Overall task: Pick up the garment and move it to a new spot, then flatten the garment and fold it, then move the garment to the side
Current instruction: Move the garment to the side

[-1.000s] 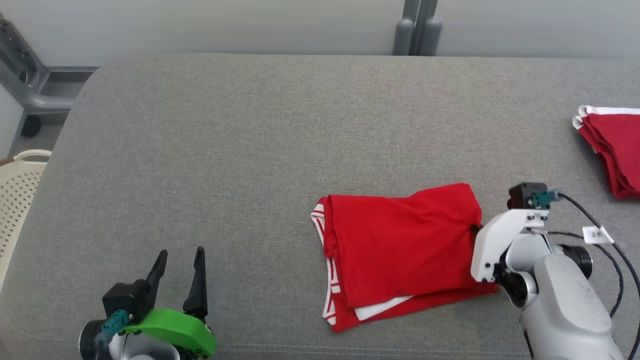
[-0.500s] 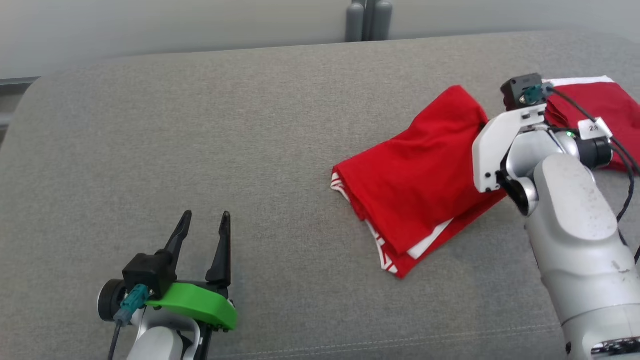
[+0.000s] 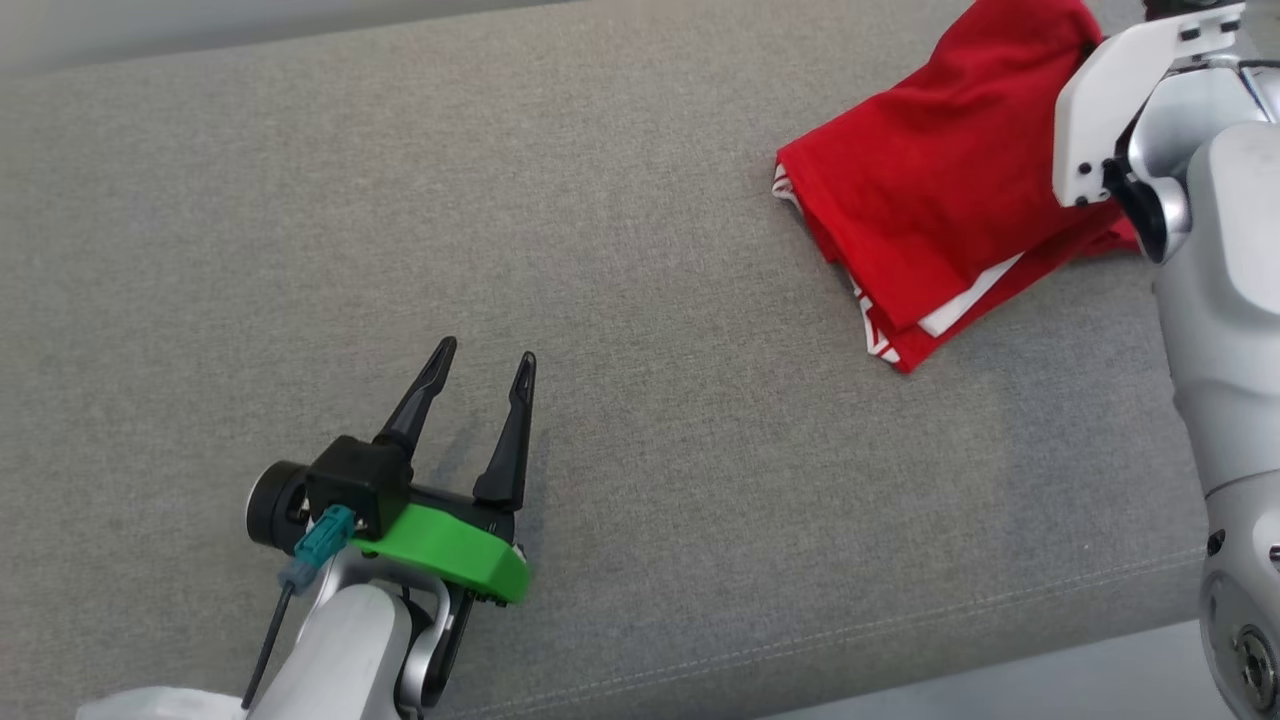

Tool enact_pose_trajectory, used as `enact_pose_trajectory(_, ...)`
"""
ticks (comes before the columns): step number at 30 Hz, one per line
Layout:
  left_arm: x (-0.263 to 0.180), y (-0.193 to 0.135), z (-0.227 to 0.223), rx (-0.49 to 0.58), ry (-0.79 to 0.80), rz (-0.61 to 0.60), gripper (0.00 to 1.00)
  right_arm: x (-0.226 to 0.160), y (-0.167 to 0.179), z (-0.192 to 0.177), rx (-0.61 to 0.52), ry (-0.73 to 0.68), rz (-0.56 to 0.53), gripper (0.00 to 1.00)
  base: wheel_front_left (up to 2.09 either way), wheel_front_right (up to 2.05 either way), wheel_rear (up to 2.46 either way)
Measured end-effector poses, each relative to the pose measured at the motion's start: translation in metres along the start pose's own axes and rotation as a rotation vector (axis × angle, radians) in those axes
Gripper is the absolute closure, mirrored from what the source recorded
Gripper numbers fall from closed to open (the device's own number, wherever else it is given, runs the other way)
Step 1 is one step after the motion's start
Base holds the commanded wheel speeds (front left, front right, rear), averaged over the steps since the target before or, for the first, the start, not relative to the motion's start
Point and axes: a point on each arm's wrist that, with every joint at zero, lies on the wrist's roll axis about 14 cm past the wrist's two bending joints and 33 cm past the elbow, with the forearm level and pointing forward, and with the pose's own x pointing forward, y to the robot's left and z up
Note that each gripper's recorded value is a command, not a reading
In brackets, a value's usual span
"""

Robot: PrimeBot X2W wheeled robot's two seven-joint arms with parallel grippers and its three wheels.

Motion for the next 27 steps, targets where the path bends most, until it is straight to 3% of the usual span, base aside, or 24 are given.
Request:
enact_pose_trajectory(12,0.020,-0.010,-0.033,-0.040,0.071,-0.063,0.00,0.017,-0.073,-0.018,-0.056,0.053,-0.170,1.00,0.00,0.00,0.00)
enact_pose_trajectory(27,-0.003,0.009,-0.036,0.025,0.110,-0.021,0.00,0.025,-0.118,-0.046,-0.059,0.103,-0.328,1.00,0.00,0.00,0.00)
